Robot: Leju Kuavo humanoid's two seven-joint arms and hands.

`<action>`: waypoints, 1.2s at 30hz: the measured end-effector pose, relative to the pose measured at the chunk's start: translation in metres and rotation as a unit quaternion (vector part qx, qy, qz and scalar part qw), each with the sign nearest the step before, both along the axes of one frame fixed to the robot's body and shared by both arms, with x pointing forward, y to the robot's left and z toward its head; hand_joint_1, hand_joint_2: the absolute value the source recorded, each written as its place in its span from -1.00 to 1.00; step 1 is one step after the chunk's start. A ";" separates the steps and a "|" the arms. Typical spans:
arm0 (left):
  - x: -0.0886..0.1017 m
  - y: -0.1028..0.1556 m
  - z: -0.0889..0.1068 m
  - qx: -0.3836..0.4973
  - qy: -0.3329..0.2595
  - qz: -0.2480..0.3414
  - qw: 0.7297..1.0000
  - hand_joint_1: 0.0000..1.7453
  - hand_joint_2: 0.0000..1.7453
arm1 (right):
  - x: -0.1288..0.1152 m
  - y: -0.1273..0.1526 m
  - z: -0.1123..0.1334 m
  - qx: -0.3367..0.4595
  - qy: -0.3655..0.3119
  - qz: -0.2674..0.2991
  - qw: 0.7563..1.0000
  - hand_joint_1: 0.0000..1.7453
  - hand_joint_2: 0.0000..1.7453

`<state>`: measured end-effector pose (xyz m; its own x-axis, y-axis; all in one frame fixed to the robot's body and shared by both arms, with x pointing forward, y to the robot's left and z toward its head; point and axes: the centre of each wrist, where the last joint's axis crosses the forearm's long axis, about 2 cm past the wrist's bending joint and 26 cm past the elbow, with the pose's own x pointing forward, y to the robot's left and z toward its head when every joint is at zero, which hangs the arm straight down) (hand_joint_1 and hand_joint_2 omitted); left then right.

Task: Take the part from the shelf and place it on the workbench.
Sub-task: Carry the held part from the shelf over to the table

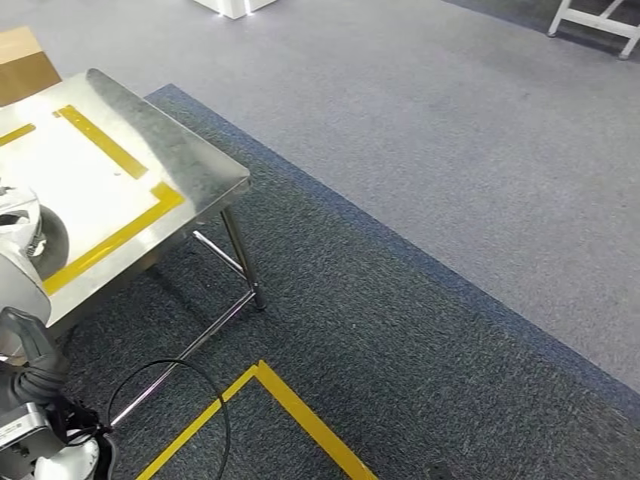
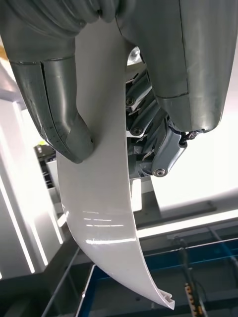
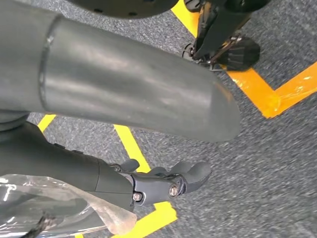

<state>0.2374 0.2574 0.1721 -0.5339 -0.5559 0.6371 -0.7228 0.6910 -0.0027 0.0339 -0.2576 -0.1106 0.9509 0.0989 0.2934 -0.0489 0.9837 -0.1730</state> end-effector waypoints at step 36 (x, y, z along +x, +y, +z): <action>0.000 -0.003 -0.001 0.003 0.002 0.000 1.000 1.00 1.00 | 0.001 0.001 0.000 0.006 0.003 0.000 1.000 -1.00 -1.00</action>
